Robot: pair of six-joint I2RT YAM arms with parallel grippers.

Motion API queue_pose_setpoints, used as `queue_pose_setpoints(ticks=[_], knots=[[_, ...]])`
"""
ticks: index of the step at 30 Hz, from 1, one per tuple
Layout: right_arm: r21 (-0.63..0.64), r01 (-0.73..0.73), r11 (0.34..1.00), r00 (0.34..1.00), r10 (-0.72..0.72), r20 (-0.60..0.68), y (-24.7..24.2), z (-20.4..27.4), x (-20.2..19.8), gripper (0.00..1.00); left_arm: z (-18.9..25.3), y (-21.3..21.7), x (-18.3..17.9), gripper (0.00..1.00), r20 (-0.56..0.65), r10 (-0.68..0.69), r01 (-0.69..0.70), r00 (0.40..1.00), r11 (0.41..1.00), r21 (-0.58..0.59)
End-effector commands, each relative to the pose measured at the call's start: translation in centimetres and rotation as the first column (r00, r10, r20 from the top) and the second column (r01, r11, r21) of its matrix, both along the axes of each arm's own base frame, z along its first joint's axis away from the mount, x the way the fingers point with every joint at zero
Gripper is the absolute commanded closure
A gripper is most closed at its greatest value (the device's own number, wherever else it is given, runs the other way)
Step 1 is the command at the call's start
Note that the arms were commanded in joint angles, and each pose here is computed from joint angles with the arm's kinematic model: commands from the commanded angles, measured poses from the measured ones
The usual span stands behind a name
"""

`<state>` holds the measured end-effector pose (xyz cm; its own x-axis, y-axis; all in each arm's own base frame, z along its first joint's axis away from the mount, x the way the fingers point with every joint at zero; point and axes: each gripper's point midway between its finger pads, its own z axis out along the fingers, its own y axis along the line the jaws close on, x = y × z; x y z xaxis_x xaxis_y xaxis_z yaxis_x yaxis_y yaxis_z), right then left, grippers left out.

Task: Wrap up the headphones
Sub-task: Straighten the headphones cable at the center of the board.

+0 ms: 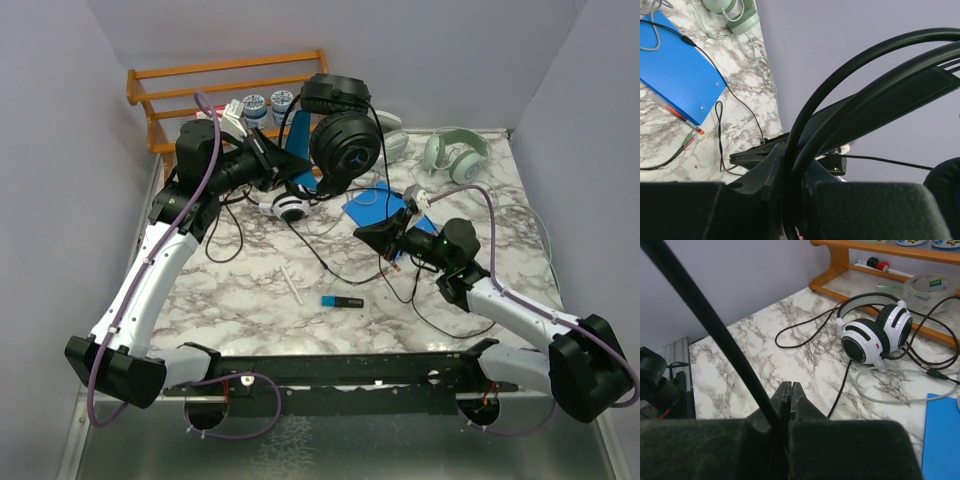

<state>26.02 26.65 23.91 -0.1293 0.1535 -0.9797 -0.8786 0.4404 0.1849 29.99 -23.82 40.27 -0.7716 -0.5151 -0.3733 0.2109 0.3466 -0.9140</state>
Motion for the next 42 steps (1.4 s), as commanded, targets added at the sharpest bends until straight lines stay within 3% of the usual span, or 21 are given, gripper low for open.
queue_pose_setpoints(ticks=[1,6,9,12,18,23,26,28,33,37,42], knots=[[0.067,0.009,0.998,0.997,-0.004,-0.080,0.8,0.5,1.0,0.99,3.3,0.1,-1.7,1.00,0.060,-0.025,0.030,0.998,0.996,-0.082],[0.001,0.139,0.990,0.954,-0.134,-0.267,1.3,-1.4,5.5,0.99,1.8,-0.1,-1.8,1.00,0.029,-0.028,0.030,0.999,0.997,-0.073],[-0.081,0.048,0.996,0.939,-0.073,-0.337,3.4,-3.1,6.8,0.99,0.6,-1.3,-1.6,1.00,-0.008,-0.026,0.025,1.000,0.996,-0.091],[-0.072,-0.085,0.994,0.919,0.050,-0.392,5.6,-4.6,5.6,0.99,0.7,-3.1,-1.7,1.00,-0.014,-0.060,0.058,0.998,0.991,-0.123],[-0.094,-0.143,0.985,0.895,0.088,-0.438,7.6,-7.4,2.6,0.99,1.1,-4.4,-0.6,1.00,-0.008,-0.053,0.052,0.999,0.989,-0.135],[-0.174,-0.207,0.963,0.879,0.105,-0.464,9.6,-9.0,-1.5,0.99,0.4,-3.0,2.7,1.00,0.002,0.134,-0.133,0.991,0.987,-0.091],[-0.178,-0.262,0.949,0.857,0.144,-0.495,10.5,-8.6,-4.7,0.99,-0.2,-1.2,5.0,1.00,0.032,0.271,-0.271,0.962,0.962,0.019],[-0.186,-0.263,0.947,0.854,0.139,-0.501,10.3,-8.0,-6.4,0.99,-0.5,1.0,6.3,1.00,0.068,0.387,-0.392,0.920,0.915,0.093],[-0.161,-0.237,0.958,0.862,0.131,-0.489,8.4,-4.8,-8.4,0.99,-0.2,8.4,8.4,1.00,0.210,0.683,-0.714,0.700,0.674,0.188],[-0.198,-0.243,0.950,0.870,0.123,-0.478,7.2,-2.6,-9.2,0.99,0.8,12.5,9.7,1.00,0.363,0.746,-0.827,0.558,0.464,0.318],[-0.264,-0.190,0.946,0.905,0.064,-0.421,5.7,0.8,-8.8,0.99,0.3,14.9,10.3,1.00,0.513,0.701,-0.836,0.497,0.226,0.501]])
